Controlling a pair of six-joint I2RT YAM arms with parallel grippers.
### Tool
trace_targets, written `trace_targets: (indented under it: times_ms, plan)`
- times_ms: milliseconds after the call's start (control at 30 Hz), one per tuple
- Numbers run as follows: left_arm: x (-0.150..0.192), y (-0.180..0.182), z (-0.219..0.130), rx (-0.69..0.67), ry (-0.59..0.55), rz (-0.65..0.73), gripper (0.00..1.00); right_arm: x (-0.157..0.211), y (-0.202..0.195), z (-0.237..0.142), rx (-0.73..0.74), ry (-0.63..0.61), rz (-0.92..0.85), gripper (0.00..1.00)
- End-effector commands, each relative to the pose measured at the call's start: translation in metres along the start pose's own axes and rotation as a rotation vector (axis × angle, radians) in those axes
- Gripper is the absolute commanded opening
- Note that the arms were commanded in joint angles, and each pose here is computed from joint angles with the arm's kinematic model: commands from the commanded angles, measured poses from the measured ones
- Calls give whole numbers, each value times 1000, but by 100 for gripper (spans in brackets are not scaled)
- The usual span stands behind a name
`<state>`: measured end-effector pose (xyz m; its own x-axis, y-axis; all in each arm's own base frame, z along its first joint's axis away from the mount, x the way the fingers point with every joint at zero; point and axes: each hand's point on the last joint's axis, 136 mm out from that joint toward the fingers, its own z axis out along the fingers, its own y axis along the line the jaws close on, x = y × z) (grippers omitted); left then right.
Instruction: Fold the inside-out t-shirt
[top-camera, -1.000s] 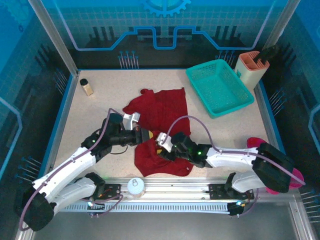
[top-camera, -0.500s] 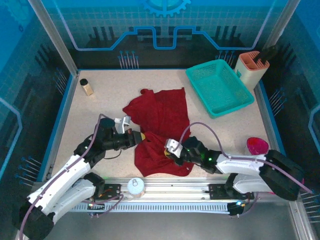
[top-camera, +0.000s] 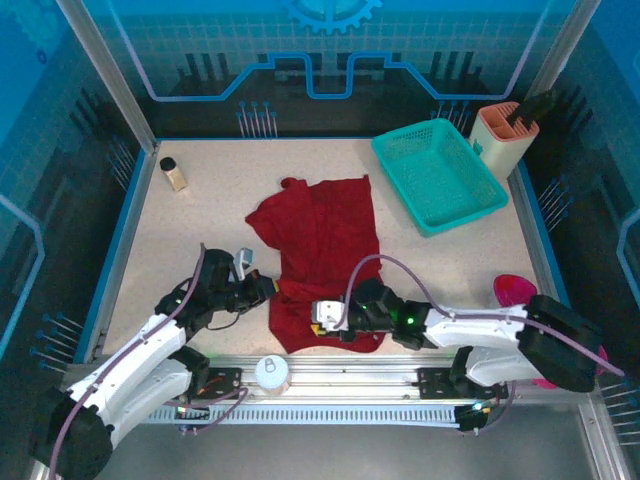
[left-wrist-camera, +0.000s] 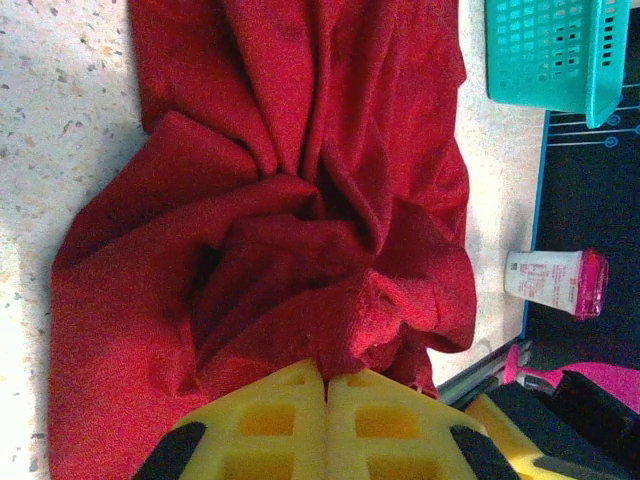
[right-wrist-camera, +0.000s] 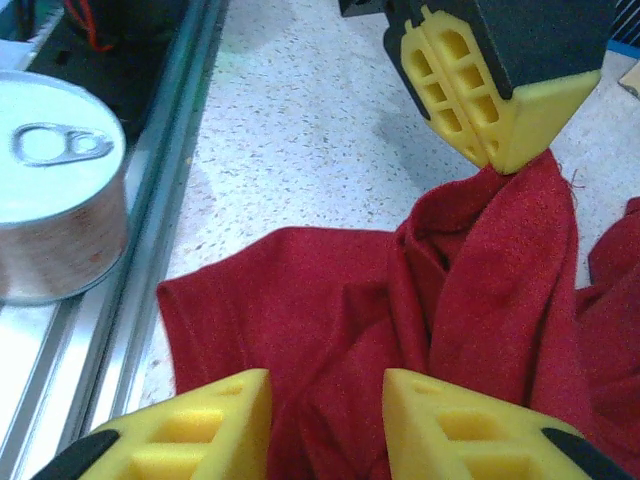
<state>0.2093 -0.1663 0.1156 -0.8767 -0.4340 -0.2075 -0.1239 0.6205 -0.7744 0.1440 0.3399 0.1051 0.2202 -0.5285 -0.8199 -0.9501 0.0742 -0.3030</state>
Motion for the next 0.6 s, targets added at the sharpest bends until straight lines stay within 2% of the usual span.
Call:
trace_targets:
  times_ms: [0, 133, 300, 500, 533, 567]
  plan:
    - [-2, 4, 0, -8, -9, -14, 0, 7, -25, 16, 67, 13, 55, 37]
    - [-3, -9, -2, 53, -2, -28, 0, 12, -58, 28, 137, -40, 169, 35]
    - [0, -13, -2, 93, 14, -55, 0, -4, -56, 44, 80, -68, 167, 36]
    - [4, -10, 4, 128, 20, -91, 0, 3, -58, 54, 54, -33, 181, 39]
    - [4, -9, 4, 126, 19, -90, 0, 4, -60, 53, 39, -34, 198, 38]
    - [4, -8, 4, 122, 21, -90, 0, 6, -64, 51, 24, -38, 227, 31]
